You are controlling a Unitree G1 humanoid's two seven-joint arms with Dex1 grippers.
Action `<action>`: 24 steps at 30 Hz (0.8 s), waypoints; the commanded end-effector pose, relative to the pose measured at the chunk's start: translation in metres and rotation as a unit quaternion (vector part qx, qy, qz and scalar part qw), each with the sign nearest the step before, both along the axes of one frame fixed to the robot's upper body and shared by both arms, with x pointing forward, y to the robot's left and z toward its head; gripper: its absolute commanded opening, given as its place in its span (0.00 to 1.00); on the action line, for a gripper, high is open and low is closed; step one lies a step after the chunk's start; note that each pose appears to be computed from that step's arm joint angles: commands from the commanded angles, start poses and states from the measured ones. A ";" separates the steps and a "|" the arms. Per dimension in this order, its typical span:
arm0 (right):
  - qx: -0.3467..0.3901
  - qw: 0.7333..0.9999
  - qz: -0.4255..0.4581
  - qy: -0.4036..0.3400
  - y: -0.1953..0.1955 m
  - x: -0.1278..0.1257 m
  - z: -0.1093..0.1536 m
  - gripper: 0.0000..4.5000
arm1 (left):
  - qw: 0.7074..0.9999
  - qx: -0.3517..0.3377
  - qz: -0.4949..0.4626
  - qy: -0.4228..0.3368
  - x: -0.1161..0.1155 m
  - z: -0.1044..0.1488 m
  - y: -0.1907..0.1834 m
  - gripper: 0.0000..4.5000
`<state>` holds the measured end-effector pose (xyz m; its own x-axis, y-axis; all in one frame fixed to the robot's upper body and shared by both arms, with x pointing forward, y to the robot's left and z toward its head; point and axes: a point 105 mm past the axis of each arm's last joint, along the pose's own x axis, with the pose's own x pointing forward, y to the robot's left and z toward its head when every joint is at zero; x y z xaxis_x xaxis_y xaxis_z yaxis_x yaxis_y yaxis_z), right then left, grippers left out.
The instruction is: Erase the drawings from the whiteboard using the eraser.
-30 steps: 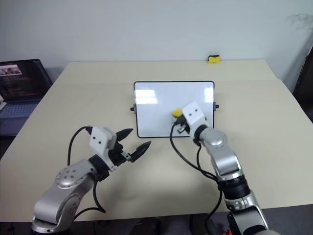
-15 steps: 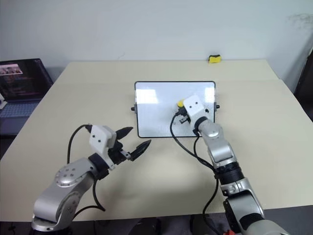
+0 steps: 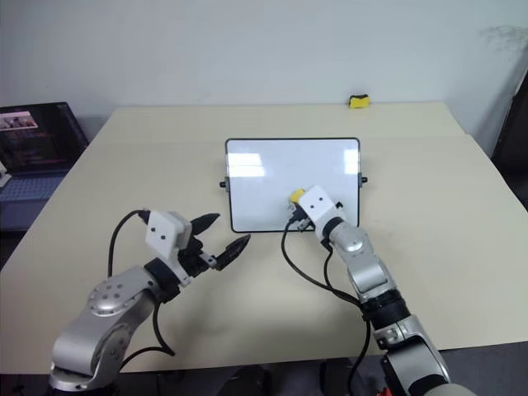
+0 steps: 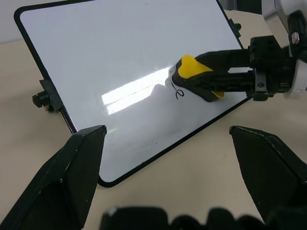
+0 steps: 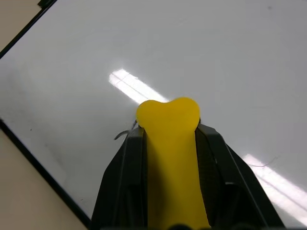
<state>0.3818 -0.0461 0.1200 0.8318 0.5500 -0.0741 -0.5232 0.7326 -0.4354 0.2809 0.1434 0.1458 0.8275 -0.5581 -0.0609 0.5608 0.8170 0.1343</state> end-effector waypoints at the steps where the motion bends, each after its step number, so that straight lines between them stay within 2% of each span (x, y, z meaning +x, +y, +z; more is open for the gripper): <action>1: -0.026 0.999 0.009 0.037 0.004 -0.005 -0.026 0.24 | 1.000 0.005 0.003 -0.027 -0.002 0.013 0.004 1.00; 6: -0.047 0.997 0.023 0.051 0.006 -0.013 -0.040 0.24 | 1.000 0.007 0.008 -0.027 -0.004 0.013 0.006 1.00; 13: -0.063 0.996 0.030 0.057 -0.001 -0.016 -0.045 0.24 | 1.000 0.006 0.011 -0.027 -0.005 0.012 0.006 1.00; 18: -0.040 0.998 0.024 0.031 -0.008 -0.011 -0.019 0.24 | 1.000 0.007 0.010 -0.025 -0.005 0.012 0.006 1.00; 24: 0.032 0.997 0.044 -0.056 0.008 -0.008 0.043 0.24 | 1.000 0.006 0.007 -0.026 -0.004 0.012 0.004 1.00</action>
<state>0.3753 -0.0466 0.1216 0.7958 0.5979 -0.0962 -0.5756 0.6974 -0.4270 0.2788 0.1483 0.1448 0.8376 -0.5421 -0.0679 0.5460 0.8262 0.1392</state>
